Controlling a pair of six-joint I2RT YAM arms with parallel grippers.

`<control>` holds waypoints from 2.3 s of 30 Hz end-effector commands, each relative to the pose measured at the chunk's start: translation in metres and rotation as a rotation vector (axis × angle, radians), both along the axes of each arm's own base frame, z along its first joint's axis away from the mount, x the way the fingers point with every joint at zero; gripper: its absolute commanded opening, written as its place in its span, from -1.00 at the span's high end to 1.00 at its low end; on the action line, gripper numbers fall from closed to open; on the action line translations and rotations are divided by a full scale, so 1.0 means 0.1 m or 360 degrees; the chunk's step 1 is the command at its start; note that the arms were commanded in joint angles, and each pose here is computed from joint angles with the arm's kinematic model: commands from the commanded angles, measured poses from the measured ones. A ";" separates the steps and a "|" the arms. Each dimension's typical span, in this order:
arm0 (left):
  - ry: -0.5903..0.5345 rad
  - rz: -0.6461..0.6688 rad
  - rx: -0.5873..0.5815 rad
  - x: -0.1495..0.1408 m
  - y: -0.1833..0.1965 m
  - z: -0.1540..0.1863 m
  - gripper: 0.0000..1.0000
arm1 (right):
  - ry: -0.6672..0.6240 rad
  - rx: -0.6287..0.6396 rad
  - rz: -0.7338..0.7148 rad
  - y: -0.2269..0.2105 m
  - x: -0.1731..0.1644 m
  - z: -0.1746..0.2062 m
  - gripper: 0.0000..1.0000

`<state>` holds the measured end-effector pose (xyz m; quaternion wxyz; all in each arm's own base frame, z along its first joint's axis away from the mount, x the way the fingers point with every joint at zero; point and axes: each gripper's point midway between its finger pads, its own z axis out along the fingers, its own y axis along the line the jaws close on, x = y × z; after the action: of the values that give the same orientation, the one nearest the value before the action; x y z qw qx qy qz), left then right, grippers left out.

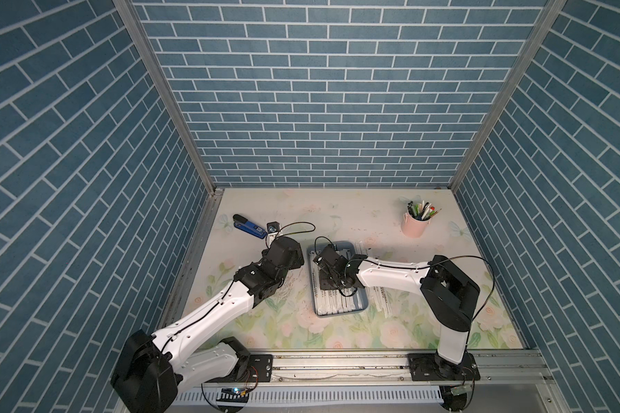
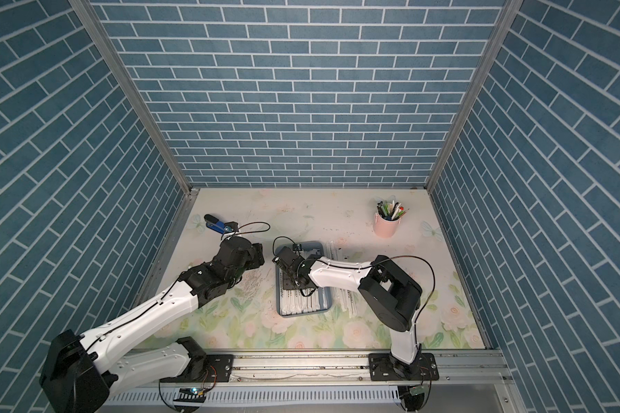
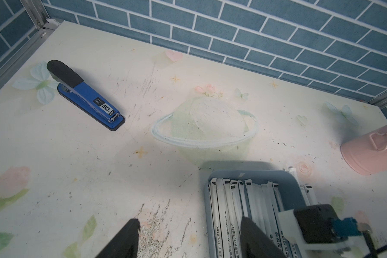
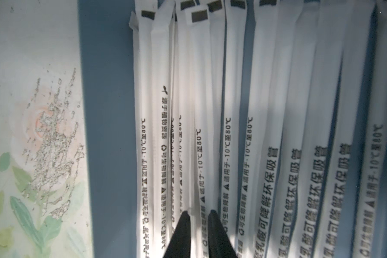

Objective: Put the straws into the storage box
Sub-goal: Place the straw in the storage box, then pick up the straw from the center of the board.

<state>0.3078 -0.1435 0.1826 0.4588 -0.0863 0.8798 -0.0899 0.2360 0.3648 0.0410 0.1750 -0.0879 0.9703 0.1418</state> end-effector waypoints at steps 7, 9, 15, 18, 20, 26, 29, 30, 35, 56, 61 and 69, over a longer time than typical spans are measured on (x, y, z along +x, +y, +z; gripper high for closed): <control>0.0006 -0.0011 0.0025 0.03 -0.01 -0.02 -0.41 | -0.0090 0.0088 -0.0030 -0.07 0.16 0.49 0.48; 0.0016 -0.0040 0.0039 0.04 -0.04 -0.01 -0.36 | -0.0137 0.0067 -0.0063 -0.25 0.23 0.64 0.48; -0.0009 -0.0178 -0.0003 0.06 -0.26 0.04 -0.31 | -0.0196 -0.0076 -0.0154 -1.12 0.36 0.79 0.60; 0.0000 -0.0243 -0.0011 0.04 -0.44 0.01 -0.32 | -0.0151 -0.0180 -0.0141 -1.53 0.31 0.69 0.70; 0.0037 -0.0292 -0.0021 0.02 -0.55 -0.06 -0.33 | -0.0102 -0.0249 -0.0131 -1.75 0.25 0.58 0.72; 0.0148 -0.0442 -0.0007 -0.16 -0.89 -0.34 -0.41 | 0.0014 -0.0288 -0.0087 -2.05 0.10 0.30 0.68; 0.0188 -0.0484 0.0003 -0.27 -0.97 -0.45 -0.43 | 0.0049 -0.0307 -0.0079 -2.13 0.06 0.16 0.72; 0.0195 -0.0516 -0.0016 -0.30 -1.01 -0.47 -0.43 | 0.0061 -0.0303 -0.0079 -2.16 0.06 0.12 0.74; 0.0180 -0.0731 -0.0126 -0.44 -1.25 -0.45 -0.45 | 0.0104 -0.0256 -0.0042 -2.15 0.03 0.01 0.71; 0.0194 -0.0823 -0.0110 -0.46 -1.41 -0.48 -0.45 | 0.0190 -0.0288 0.0012 -2.16 -0.01 -0.34 0.67; 0.0187 -0.0816 -0.0094 -0.46 -1.38 -0.47 -0.45 | 0.0166 -0.0341 0.0011 -2.24 0.01 -0.32 0.84; 0.0127 -0.0712 -0.0047 -0.38 -1.24 -0.37 -0.45 | 0.0092 -0.0336 0.0027 -2.23 0.09 -0.07 0.91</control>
<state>0.2648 -0.2744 0.1313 0.3697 0.1075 0.8980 -0.2129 0.2432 0.1484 0.0211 0.1282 -0.0986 0.9851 0.0589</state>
